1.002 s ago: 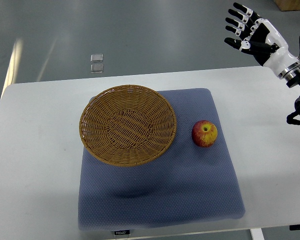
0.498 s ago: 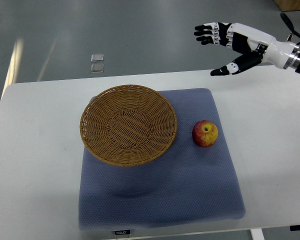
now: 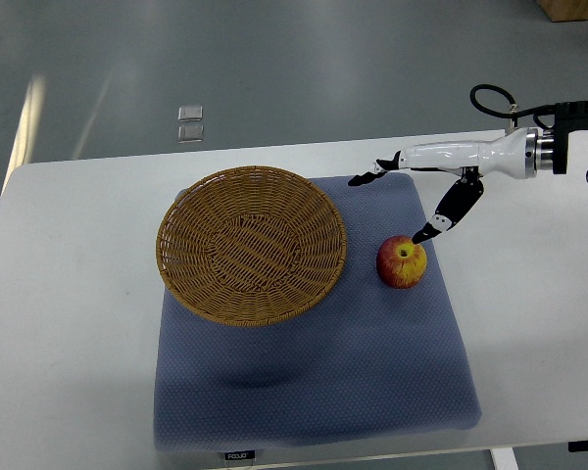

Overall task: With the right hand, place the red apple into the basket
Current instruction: 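Lower the open right hand around the red apple, then close the right hand fingers around the apple, then lift the apple with the right hand and carry it over the basket, then lower the apple into the basket and open the right hand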

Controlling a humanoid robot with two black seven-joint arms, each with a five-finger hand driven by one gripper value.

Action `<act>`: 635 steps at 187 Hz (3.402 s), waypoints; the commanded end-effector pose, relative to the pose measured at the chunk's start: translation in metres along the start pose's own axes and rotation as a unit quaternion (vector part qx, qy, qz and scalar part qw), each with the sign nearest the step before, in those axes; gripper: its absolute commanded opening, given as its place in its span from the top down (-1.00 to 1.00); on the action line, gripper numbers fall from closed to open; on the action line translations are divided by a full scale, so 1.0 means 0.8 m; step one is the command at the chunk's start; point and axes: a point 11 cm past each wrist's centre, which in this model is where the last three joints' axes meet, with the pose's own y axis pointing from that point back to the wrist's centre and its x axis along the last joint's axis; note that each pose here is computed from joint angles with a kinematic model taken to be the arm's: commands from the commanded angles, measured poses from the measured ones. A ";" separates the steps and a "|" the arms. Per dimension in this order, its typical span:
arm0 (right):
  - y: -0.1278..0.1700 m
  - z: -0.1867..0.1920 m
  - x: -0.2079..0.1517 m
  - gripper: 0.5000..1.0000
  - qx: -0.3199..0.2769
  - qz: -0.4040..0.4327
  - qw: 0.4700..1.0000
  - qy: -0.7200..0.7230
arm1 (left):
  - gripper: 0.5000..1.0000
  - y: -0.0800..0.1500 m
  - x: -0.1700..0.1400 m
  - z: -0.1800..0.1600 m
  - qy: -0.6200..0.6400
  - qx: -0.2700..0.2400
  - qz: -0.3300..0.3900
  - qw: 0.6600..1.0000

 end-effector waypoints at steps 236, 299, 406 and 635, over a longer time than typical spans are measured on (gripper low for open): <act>-0.047 0.055 -0.094 -0.57 -0.055 -0.043 0.990 0.122 | -1.00 0.000 0.000 0.000 0.000 0.000 -0.001 1.000; -0.045 0.056 -0.094 -0.10 -0.056 -0.045 0.990 0.123 | -1.00 0.000 0.000 0.000 0.000 0.000 0.000 1.000; -0.037 0.052 -0.054 0.08 -0.065 -0.019 0.986 0.155 | -1.00 0.000 0.000 0.000 0.000 0.000 0.000 1.000; -0.175 -0.059 -0.020 0.02 0.053 -0.006 0.979 0.199 | -1.00 0.000 0.000 0.000 0.000 0.000 0.000 1.000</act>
